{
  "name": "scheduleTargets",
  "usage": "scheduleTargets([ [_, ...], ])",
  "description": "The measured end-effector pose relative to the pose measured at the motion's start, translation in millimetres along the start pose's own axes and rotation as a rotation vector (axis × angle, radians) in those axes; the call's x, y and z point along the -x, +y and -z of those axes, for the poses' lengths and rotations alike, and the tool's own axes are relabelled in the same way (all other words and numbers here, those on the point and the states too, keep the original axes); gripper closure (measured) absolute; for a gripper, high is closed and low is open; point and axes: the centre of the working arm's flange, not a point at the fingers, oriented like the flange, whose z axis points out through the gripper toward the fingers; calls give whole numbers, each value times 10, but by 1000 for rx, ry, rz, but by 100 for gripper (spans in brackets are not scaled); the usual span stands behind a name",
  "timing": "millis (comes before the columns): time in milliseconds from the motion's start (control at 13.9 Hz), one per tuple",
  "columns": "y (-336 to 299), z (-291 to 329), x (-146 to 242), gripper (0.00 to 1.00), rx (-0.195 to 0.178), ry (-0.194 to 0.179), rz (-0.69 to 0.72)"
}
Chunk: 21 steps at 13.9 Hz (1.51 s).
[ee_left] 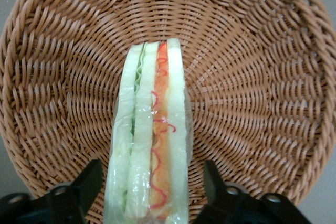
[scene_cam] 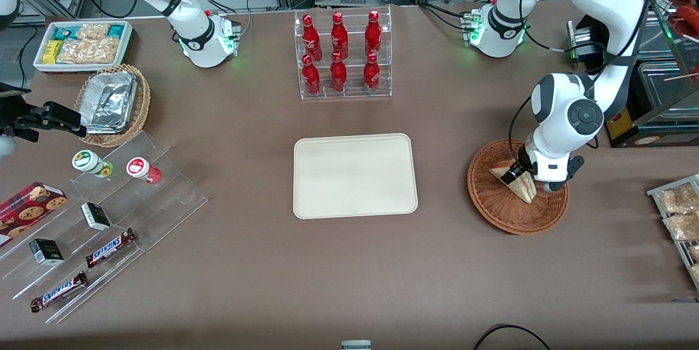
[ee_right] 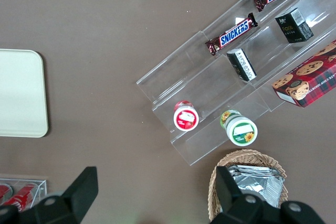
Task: Place sandwich from basket to tray
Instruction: 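Lower the left gripper and close it on the wrapped sandwich, then lift the sandwich and carry it with the left gripper over the cream tray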
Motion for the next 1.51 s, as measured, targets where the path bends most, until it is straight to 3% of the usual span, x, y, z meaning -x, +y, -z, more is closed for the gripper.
scheduleTargets([
  [216, -9, 7, -4, 55, 1, 1, 3],
  [288, -6, 37, -7, 62, 1, 1, 3],
  [576, 95, 499, -64, 71, -22, -22, -9],
  [719, 268, 902, -58, 81, -39, -40, -52],
  [1007, 783, 1406, 285, 83, -50, -47, -208],
  [1511, 1764, 1237, 1483, 83, -63, -48, -505],
])
